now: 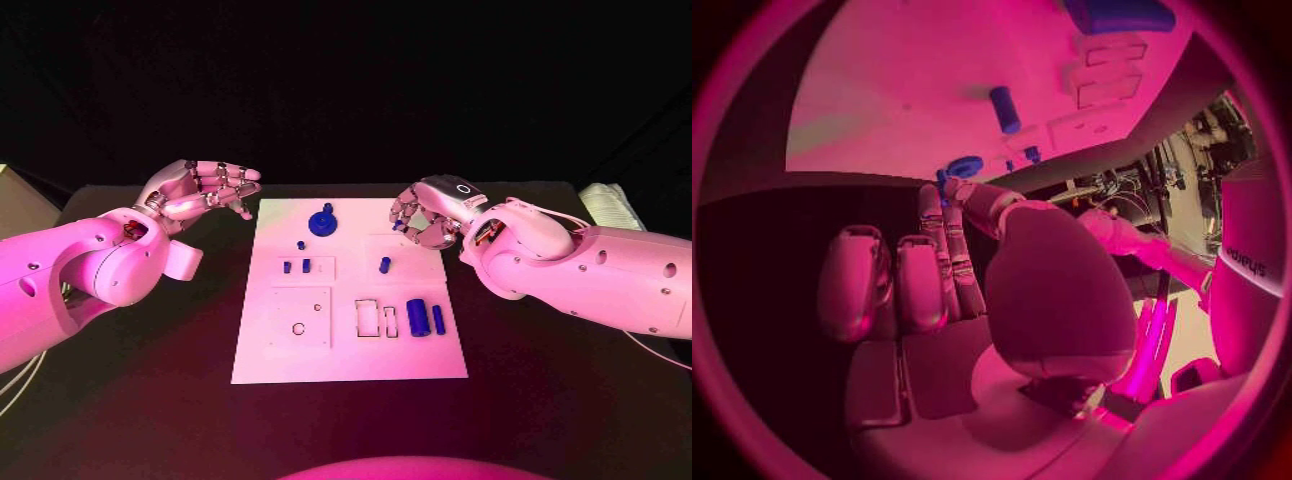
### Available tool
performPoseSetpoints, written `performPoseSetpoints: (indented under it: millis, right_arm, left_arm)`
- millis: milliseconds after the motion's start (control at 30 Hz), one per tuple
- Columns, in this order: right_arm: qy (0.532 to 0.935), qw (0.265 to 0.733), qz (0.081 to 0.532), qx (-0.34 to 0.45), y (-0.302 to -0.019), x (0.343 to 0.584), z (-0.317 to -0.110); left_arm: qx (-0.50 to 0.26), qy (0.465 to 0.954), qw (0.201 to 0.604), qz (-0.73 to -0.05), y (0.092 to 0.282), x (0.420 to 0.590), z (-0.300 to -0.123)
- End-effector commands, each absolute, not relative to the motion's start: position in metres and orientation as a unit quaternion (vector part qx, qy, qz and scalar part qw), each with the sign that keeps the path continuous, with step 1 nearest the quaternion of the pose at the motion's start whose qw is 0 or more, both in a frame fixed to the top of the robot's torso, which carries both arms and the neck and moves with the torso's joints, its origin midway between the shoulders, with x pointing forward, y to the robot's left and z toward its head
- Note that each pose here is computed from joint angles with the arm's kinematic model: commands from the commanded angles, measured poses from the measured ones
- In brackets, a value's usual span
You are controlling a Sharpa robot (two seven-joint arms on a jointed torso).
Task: Assemble the parts on the task board
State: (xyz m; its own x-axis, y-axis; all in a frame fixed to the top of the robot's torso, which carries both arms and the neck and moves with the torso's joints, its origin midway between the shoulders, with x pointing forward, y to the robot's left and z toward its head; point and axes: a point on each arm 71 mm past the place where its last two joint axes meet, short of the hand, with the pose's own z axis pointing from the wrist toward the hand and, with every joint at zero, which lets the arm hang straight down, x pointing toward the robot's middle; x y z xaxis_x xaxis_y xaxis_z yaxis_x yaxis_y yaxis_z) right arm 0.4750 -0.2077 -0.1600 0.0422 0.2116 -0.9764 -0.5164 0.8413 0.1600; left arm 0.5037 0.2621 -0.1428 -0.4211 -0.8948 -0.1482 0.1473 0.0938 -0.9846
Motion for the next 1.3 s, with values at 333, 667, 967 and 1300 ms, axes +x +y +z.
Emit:
performPoseSetpoints:
  millis: [333, 667, 967, 1300]
  right_arm:
    - [0.601, 0.700, 0.365, -0.125, -0.163, 0.436, -0.152]
    - [0.612, 0.665, 0.400, -0.153, -0.123, 0.415, -0.178]
    - [0.642, 0.643, 0.377, -0.179, -0.098, 0.410, -0.205]
    - [0.652, 0.639, 0.363, -0.187, -0.085, 0.409, -0.219]
  left_arm:
    - [-0.315, 0.595, 0.430, -0.602, 0.257, 0.504, -0.144]
    - [-0.316, 0.594, 0.427, -0.605, 0.254, 0.503, -0.144]
    - [-0.317, 0.594, 0.421, -0.608, 0.249, 0.502, -0.144]
    - [-0.317, 0.594, 0.418, -0.610, 0.248, 0.502, -0.144]
